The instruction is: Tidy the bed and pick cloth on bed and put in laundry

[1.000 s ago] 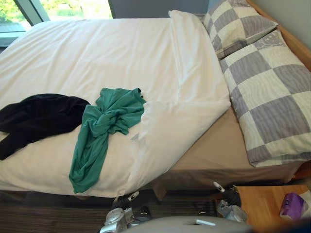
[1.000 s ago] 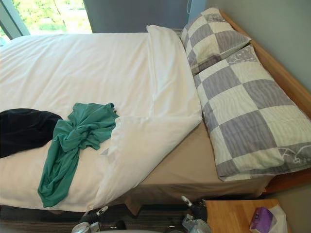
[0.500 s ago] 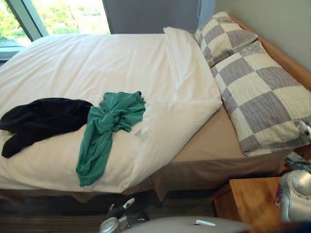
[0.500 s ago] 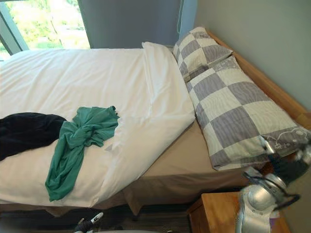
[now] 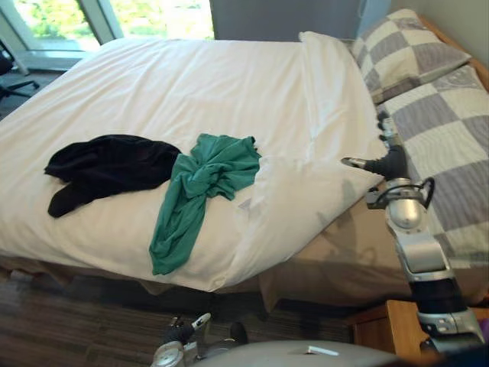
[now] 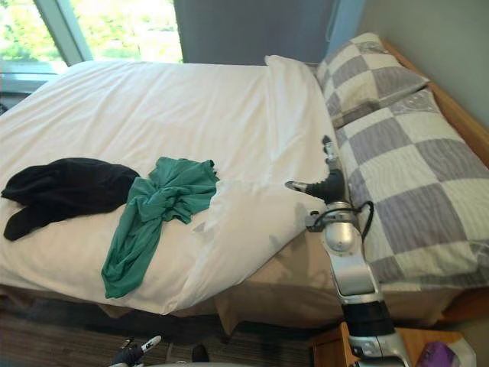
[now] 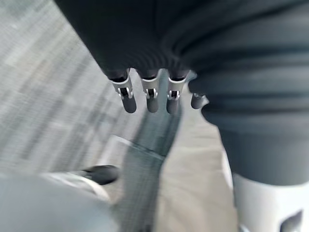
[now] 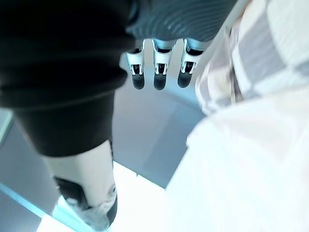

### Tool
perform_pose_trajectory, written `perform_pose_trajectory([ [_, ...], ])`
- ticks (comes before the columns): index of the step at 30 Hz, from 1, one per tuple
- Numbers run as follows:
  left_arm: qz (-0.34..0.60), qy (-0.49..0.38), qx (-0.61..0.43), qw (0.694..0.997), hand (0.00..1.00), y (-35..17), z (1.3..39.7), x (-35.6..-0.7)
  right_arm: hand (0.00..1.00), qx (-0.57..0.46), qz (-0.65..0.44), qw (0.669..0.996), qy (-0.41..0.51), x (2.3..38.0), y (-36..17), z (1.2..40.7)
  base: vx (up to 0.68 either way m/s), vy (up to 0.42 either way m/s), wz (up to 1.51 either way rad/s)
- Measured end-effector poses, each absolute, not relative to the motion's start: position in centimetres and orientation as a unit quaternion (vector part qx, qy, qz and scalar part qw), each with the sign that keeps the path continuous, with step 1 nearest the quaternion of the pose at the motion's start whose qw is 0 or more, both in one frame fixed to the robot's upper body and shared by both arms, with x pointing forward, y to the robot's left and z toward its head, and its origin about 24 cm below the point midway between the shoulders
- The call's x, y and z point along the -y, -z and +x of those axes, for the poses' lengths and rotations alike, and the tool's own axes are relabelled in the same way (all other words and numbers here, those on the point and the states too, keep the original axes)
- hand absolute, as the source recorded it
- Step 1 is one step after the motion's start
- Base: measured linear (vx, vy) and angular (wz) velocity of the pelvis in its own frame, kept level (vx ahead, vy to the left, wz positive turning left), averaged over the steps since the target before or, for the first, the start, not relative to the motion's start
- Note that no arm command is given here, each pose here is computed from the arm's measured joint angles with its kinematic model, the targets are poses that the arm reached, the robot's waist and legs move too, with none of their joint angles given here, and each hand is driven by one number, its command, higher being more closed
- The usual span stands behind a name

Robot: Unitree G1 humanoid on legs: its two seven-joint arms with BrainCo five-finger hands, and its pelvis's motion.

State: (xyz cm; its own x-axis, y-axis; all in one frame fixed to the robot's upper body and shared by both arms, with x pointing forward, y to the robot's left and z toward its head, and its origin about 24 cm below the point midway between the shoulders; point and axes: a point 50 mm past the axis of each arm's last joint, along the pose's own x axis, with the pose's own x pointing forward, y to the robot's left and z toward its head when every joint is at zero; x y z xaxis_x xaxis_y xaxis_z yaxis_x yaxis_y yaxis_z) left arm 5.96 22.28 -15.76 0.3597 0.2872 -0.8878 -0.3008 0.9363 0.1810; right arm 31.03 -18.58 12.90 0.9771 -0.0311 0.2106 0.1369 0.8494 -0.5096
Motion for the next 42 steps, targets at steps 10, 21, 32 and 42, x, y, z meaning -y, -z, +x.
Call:
perform_pose_trajectory([
  [10,0.046,-0.179,-0.509,0.841,0.00,14.1,10.7,-25.7,0.00,0.113,-0.349,0.927,0.079,17.2,-18.4,37.8,-0.03,-0.034,0.23],
  [21,0.048,-0.184,-0.431,0.882,0.00,11.6,16.5,-26.4,0.00,0.101,-0.406,0.903,0.100,17.2,-20.9,39.3,-0.07,0.011,0.10],
  [32,0.072,-0.153,-0.406,0.898,0.00,9.9,20.3,-25.5,1.00,0.029,-0.421,0.903,0.081,18.3,-18.7,40.0,0.04,-0.007,-0.01],
  [42,0.065,-0.135,-0.422,0.894,0.00,10.2,20.5,-24.2,1.00,0.034,-0.296,0.947,0.118,19.4,-16.6,39.2,0.05,-0.014,-0.02],
])
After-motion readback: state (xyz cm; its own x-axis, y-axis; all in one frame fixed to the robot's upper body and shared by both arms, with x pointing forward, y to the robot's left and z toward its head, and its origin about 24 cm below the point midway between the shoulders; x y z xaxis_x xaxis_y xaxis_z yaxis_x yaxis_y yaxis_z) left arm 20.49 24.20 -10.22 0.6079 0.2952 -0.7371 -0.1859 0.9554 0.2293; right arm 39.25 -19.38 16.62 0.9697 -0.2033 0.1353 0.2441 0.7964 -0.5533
